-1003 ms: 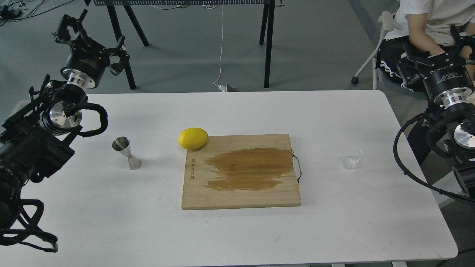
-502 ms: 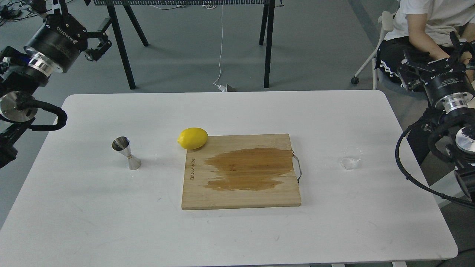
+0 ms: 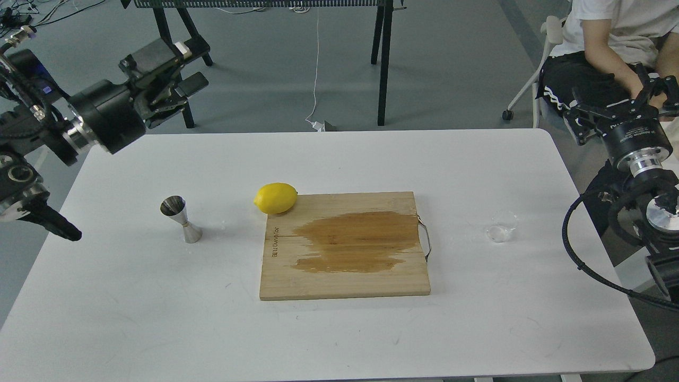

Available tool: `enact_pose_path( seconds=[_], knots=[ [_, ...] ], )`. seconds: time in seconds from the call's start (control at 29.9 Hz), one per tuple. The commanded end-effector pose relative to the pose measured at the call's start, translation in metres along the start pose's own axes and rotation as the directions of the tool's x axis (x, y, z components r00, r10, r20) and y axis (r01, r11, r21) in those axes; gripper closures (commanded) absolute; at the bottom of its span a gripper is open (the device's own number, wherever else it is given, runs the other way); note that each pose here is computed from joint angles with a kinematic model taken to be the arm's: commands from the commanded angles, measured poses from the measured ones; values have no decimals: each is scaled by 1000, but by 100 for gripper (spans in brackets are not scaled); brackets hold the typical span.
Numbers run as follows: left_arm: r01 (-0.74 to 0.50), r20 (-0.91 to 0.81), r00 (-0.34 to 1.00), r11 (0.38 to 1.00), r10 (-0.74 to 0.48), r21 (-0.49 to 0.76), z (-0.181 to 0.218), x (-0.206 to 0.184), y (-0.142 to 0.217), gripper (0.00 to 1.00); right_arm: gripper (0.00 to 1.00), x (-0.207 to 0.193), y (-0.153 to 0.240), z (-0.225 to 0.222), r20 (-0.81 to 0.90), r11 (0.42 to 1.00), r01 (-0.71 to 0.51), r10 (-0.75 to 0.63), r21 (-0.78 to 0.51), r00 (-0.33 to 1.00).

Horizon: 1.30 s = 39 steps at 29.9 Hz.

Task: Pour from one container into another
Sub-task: 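Move the left gripper down toward the metal jigger, then close the left gripper around the metal jigger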

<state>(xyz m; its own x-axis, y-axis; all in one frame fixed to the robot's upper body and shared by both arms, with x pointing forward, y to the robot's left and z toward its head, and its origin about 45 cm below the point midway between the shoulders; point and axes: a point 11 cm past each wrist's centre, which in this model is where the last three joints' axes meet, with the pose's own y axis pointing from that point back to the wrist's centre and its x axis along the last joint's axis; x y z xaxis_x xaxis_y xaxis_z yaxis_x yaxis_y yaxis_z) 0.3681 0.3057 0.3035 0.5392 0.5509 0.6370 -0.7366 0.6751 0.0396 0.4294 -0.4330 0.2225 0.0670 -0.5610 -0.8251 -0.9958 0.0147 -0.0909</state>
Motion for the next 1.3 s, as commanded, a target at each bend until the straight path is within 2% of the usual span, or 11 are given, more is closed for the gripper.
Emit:
enact_pose_path(
  seconds=[0.0, 0.13, 0.27, 0.53, 0.97, 1.27],
  knots=[
    [42, 160, 986, 996, -55, 81, -28, -30, 22, 9, 0, 3, 2, 1, -1, 1000, -7, 7, -2, 1000],
    [138, 364, 910, 974, -196, 181, -56, -61, 54, 9, 0, 4, 3, -1, -7, 1000, -10, 10, -1, 1000],
    [188, 516, 797, 940, -315, 284, -89, -75, 82, 9, 0, 6, 4, 1, -6, 1000, -14, 14, -6, 1000],
    [199, 515, 741, 874, -431, 444, -137, -85, 127, 9, 0, 8, 6, 1, -8, 1000, -18, 18, -7, 1000],
    [102, 491, 776, 847, -396, 522, -195, -120, 123, 14, 0, 11, 8, -3, -13, 1000, -27, 27, 2, 1000],
    [53, 504, 786, 851, -358, 522, -206, -126, 100, 19, 0, 10, 7, -2, -8, 1000, -25, 25, 2, 1000]
  ],
)
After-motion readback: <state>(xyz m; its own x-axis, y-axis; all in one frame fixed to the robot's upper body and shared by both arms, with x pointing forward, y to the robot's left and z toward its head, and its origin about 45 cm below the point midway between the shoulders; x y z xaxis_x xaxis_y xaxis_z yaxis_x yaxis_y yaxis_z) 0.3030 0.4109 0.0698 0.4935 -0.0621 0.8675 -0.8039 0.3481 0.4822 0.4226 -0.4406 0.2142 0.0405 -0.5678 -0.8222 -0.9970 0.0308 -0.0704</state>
